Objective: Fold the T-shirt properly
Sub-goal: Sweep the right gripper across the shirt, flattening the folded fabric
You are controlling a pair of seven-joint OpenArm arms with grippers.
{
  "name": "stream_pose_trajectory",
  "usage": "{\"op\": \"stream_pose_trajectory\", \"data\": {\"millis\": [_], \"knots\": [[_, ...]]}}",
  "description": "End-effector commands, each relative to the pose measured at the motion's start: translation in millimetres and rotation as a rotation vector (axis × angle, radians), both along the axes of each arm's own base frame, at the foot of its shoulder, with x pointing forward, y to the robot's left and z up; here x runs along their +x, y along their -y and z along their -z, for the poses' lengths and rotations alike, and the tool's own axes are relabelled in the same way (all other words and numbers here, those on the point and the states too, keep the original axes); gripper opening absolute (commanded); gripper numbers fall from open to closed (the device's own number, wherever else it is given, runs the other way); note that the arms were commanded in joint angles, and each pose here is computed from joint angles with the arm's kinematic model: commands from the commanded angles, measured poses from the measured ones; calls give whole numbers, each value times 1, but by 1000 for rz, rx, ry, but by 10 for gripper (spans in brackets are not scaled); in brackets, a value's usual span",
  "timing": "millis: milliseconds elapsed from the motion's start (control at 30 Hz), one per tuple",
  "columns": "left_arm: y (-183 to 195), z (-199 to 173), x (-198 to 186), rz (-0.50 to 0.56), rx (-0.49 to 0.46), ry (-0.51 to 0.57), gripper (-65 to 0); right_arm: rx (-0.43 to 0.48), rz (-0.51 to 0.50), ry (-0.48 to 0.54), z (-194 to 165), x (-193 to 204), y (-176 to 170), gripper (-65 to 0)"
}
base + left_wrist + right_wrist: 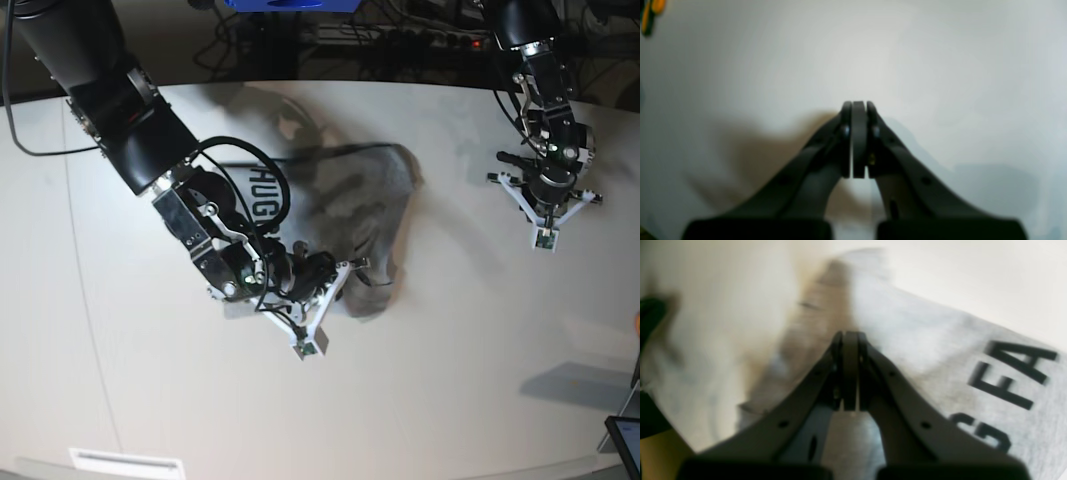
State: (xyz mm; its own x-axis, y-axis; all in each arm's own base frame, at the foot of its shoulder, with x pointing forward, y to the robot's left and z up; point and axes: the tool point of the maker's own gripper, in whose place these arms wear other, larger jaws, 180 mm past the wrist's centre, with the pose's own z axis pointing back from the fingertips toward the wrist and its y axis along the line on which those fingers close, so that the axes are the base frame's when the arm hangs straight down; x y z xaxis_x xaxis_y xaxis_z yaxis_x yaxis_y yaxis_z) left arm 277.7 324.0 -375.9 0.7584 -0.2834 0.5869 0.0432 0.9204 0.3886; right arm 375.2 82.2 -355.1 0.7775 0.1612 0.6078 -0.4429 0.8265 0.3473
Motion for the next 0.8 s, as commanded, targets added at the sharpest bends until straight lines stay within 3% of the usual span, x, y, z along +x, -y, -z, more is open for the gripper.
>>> {"op": "stream_pose_trajectory", "data": {"millis": [0, 200, 767], "knots": [[-5, -13, 7, 6, 18, 43, -647, 38, 4, 64, -21, 14, -7, -650], [-5, -10, 3, 5, 18, 32, -647, 45, -51, 87, -12, 18, -12, -650], [-5, -7, 0, 3, 17, 22, -647, 78, -30, 53, -3, 25, -42, -650]]}}
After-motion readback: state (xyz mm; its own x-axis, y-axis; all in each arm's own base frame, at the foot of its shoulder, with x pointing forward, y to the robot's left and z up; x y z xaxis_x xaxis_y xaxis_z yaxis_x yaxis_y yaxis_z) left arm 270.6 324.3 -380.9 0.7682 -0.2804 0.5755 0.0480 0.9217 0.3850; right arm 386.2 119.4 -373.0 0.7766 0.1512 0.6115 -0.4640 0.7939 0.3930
